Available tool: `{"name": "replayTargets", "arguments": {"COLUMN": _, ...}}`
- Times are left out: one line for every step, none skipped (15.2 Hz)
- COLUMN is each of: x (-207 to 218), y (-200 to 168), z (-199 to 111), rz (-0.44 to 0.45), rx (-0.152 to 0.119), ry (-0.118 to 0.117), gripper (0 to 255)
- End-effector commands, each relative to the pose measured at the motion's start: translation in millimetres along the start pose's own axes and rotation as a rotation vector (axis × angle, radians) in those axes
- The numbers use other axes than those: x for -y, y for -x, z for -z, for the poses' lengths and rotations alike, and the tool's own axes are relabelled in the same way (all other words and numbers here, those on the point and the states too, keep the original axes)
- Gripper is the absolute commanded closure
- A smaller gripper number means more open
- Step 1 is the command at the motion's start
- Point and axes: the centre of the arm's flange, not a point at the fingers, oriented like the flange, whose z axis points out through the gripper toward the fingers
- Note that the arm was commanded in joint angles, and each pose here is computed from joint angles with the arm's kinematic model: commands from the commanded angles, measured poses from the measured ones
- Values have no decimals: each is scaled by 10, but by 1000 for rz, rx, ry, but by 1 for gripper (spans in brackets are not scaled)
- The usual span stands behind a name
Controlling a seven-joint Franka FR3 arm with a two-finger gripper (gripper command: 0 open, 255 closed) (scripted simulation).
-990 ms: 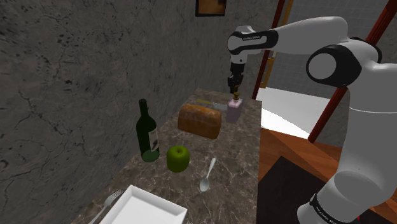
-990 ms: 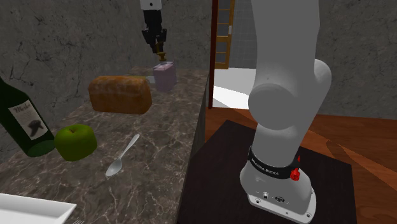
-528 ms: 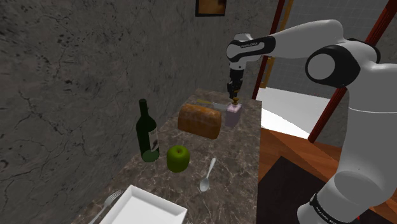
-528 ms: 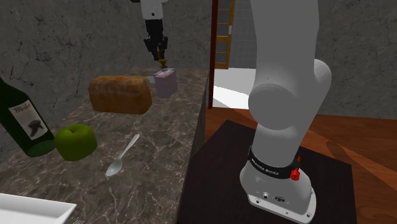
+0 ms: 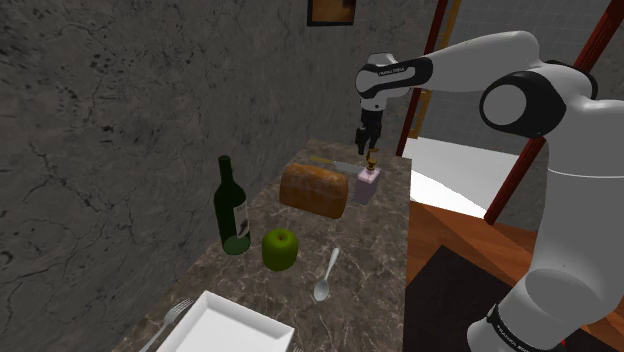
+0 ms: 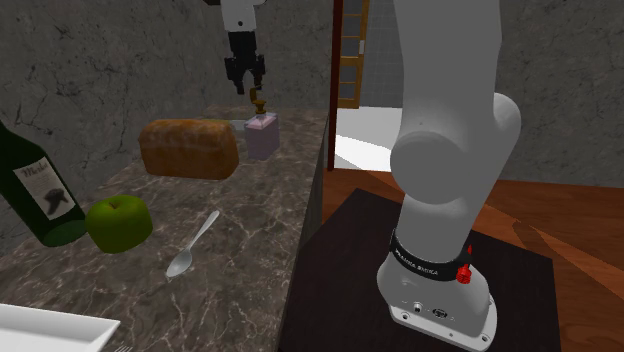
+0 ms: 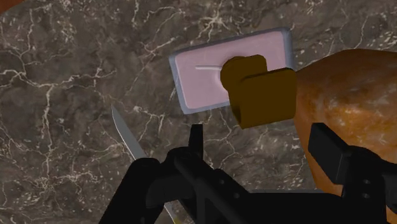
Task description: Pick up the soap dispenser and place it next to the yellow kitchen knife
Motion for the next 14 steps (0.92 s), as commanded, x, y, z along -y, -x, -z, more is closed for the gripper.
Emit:
{"name": "replayTargets", "arguments": {"x": 0, "y": 0, "z": 1, "rz": 0, "rx": 0, "ry": 0, "gripper": 0}}
{"name": "replayTargets", "arguments": {"x": 0, "y": 0, "z": 1, "rz": 0, "rx": 0, "ry": 0, "gripper": 0}}
{"name": "replayTargets", "arguments": {"x": 0, "y": 0, "z": 1, "rz": 0, "rx": 0, "ry": 0, "gripper": 0}}
{"name": "replayTargets", "arguments": {"x": 0, "y": 0, "z": 1, "rz": 0, "rx": 0, "ry": 0, "gripper": 0}}
{"name": "replayTargets", "arguments": {"x": 0, "y": 0, "z": 133, "rz": 0, "rx": 0, "ry": 0, "gripper": 0}}
{"name": "replayTargets", "arguments": {"x": 0, "y": 0, "z": 265, "rz": 0, "rx": 0, "ry": 0, "gripper": 0}}
{"name": "replayTargets", "arguments": {"x": 0, "y": 0, "z": 397, "rz": 0, "rx": 0, "ry": 0, "gripper": 0}}
{"name": "replayTargets", "arguments": {"x": 0, "y": 0, "z": 501, "rz": 0, "rx": 0, "ry": 0, "gripper": 0}}
{"name": "replayTargets", "arguments": {"x": 0, "y": 0, "z": 501, "rz": 0, "rx": 0, "ry": 0, "gripper": 0}}
{"name": "replayTargets", "arguments": {"x": 0, "y": 0, "z": 501, "rz": 0, "rx": 0, "ry": 0, "gripper": 0}}
{"name": "replayTargets", "arguments": {"x": 0, "y": 0, "z": 501, "rz": 0, "rx": 0, "ry": 0, "gripper": 0}}
{"name": "replayTargets", "arguments": {"x": 0, "y": 0, "z": 501, "rz": 0, "rx": 0, "ry": 0, "gripper": 0}}
{"name": "replayTargets", "arguments": {"x": 0, "y": 0, "z": 501, "rz": 0, "rx": 0, "ry": 0, "gripper": 0}}
{"name": "replayTargets", "arguments": {"x": 0, "y": 0, "z": 501, "rz": 0, "rx": 0, "ry": 0, "gripper": 0}}
